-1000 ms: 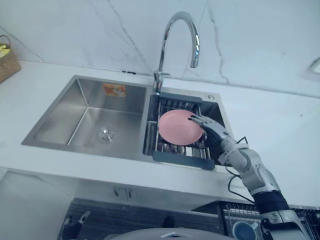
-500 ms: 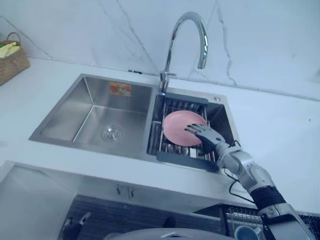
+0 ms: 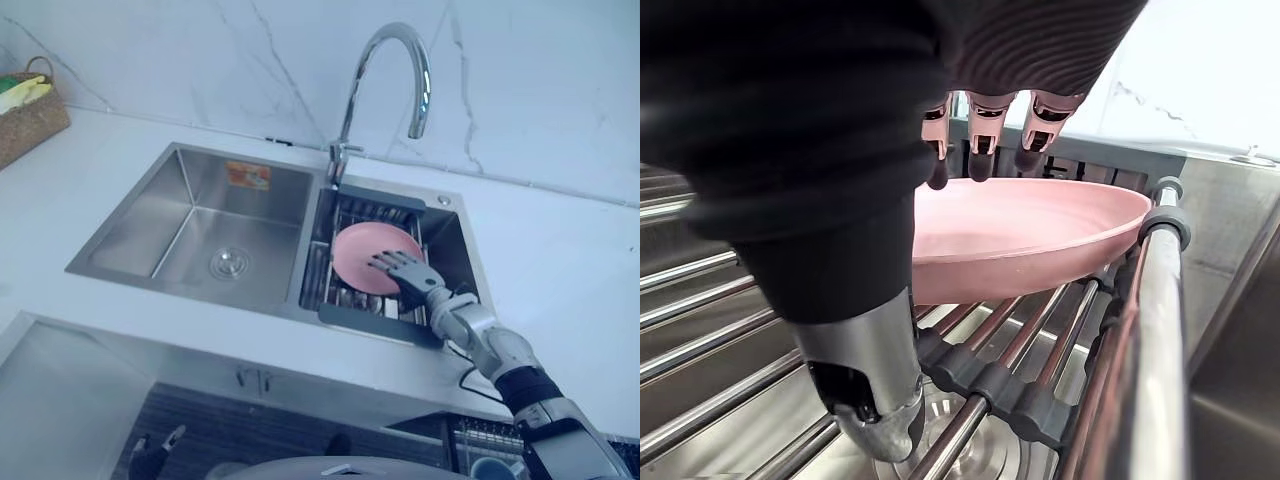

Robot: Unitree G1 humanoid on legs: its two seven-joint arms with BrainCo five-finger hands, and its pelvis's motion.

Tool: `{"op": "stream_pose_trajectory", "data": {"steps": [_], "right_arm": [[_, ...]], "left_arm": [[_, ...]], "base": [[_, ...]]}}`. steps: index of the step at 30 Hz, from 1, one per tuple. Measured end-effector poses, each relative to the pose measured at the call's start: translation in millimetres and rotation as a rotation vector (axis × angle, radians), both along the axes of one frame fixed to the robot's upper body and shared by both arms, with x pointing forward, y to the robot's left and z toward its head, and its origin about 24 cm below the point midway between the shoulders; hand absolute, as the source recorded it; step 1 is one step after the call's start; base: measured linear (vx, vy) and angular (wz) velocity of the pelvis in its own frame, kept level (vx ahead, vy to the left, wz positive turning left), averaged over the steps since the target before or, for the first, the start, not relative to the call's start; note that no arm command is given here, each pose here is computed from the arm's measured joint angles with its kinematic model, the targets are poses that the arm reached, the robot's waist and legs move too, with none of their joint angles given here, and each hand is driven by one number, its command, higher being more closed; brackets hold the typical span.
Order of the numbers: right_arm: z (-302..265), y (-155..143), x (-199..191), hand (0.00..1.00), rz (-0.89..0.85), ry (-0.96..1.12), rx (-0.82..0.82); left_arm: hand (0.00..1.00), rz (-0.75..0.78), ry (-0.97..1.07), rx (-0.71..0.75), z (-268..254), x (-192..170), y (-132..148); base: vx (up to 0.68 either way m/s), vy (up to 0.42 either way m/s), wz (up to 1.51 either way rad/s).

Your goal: Walk over to the sink, pick up the cup, carry it to the dishwasher, place the cup inside the dishwasher, then close the dishwasher door

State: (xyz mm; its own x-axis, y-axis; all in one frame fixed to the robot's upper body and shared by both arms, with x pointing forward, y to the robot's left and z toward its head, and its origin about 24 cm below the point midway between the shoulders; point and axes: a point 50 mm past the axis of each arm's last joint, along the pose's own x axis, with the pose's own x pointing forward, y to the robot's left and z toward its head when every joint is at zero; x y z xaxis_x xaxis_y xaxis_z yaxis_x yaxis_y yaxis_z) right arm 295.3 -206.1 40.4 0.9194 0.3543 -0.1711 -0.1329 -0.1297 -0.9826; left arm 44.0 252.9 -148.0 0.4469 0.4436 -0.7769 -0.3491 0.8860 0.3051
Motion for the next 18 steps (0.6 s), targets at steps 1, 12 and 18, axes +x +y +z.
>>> {"op": "stream_pose_trajectory", "data": {"steps": [1,12,18], "right_arm": [[-0.1,-0.3,0.5,1.0,0.0,-0.004,-0.007],[-3.2,-8.3,7.0,1.0,-0.059,-0.049,-0.041],[-5.3,-9.5,8.1,1.0,-0.043,-0.113,-0.077]], "left_arm": [[0.0,0.0,0.0,0.0,0.0,0.1,-0.1],[0.0,-0.01,0.001,-0.002,-0.2,0.7,-1.2],[0.0,-0.013,-0.002,-0.002,-0.2,1.6,-1.6]], "base": [[0.0,0.0,0.0],[0.01,0.009,0.02],[0.0,0.0,0.0]]}}
